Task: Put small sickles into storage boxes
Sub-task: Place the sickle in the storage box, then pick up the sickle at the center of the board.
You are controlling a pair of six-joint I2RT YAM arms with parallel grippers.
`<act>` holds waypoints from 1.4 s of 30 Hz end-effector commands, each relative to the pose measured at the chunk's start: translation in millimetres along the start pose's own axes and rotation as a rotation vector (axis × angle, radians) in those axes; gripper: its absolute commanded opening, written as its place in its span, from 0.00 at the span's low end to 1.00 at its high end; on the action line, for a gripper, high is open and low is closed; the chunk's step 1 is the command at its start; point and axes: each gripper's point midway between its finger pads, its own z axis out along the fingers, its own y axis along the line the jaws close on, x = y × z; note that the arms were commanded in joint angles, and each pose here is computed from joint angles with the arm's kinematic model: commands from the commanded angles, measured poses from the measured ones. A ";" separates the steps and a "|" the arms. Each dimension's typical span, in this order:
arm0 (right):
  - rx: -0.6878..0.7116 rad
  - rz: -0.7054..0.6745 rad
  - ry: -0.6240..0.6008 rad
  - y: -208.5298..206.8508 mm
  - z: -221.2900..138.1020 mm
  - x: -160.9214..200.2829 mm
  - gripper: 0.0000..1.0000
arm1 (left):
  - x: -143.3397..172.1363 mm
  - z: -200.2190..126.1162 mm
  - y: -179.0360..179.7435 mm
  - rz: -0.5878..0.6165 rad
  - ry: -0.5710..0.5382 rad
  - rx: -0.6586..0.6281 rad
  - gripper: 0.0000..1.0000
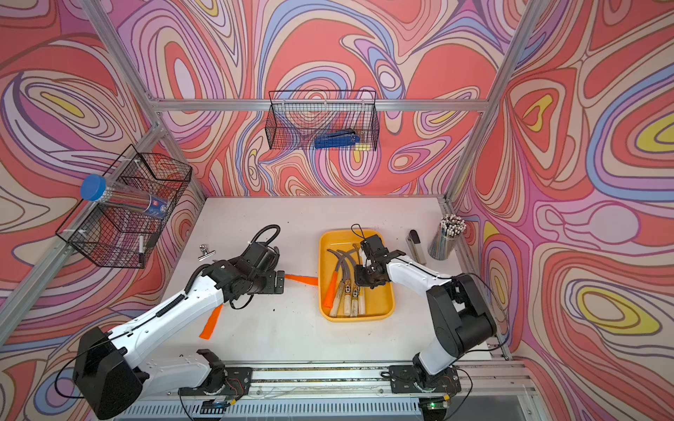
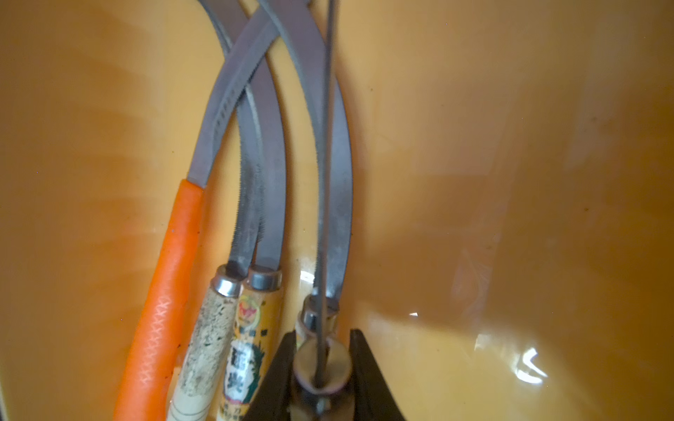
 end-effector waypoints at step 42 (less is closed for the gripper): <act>-0.244 -0.023 -0.240 45.4 -71.6 -23.6 0.98 | -24.3 62.7 83.4 -0.371 0.086 -0.091 1.00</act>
